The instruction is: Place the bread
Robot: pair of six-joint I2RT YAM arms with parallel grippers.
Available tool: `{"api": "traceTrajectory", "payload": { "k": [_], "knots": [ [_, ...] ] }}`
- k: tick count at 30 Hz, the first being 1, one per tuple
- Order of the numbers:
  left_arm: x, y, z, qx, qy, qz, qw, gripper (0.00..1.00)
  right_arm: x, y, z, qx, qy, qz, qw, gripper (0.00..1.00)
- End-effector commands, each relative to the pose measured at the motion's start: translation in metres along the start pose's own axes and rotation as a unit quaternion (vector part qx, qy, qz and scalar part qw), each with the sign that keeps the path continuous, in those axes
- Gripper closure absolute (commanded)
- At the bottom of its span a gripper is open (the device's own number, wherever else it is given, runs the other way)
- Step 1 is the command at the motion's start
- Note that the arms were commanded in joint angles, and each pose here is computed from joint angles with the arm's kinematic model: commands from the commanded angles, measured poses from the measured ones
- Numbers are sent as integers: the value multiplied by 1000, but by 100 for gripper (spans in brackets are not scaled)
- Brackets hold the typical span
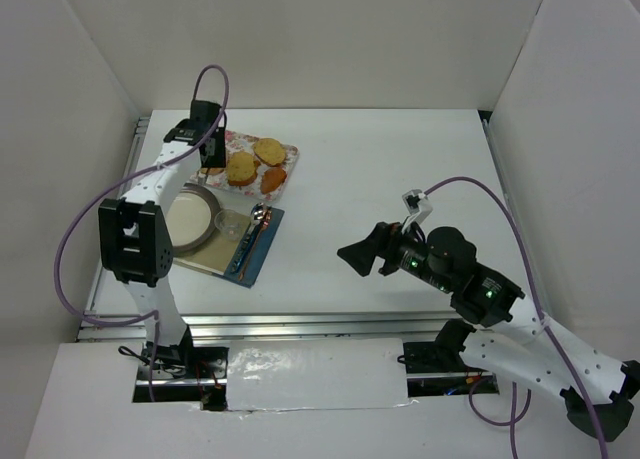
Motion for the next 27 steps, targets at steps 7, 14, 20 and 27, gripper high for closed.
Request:
{"api": "traceTrajectory", "payload": {
  "k": [7,14,20,27],
  "knots": [
    [1,18,14,-5,-47,45,998,31,11,14,7,44,-28,-3,999,0],
    [-8,20,2,1,-30,45,999,30,13,12,10,39,-36,-2,999,0],
    [-6,23,0,3,-31,49,998,31,15,13,13,41,-42,-2,998,0],
    [-14,28,-11,11,-22,47,999,32,15,14,14,45,-43,-2,998,0]
  ]
}}
Point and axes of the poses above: each gripper's point midway between its finger pads, its own z axis back along the fingers, its own y axis along the line the jaws close on, x = y × z, the point moved 5 cm from there along z, back along the fingers, and after that the axes turned 14 degrees about z, right-handed, at the moved point
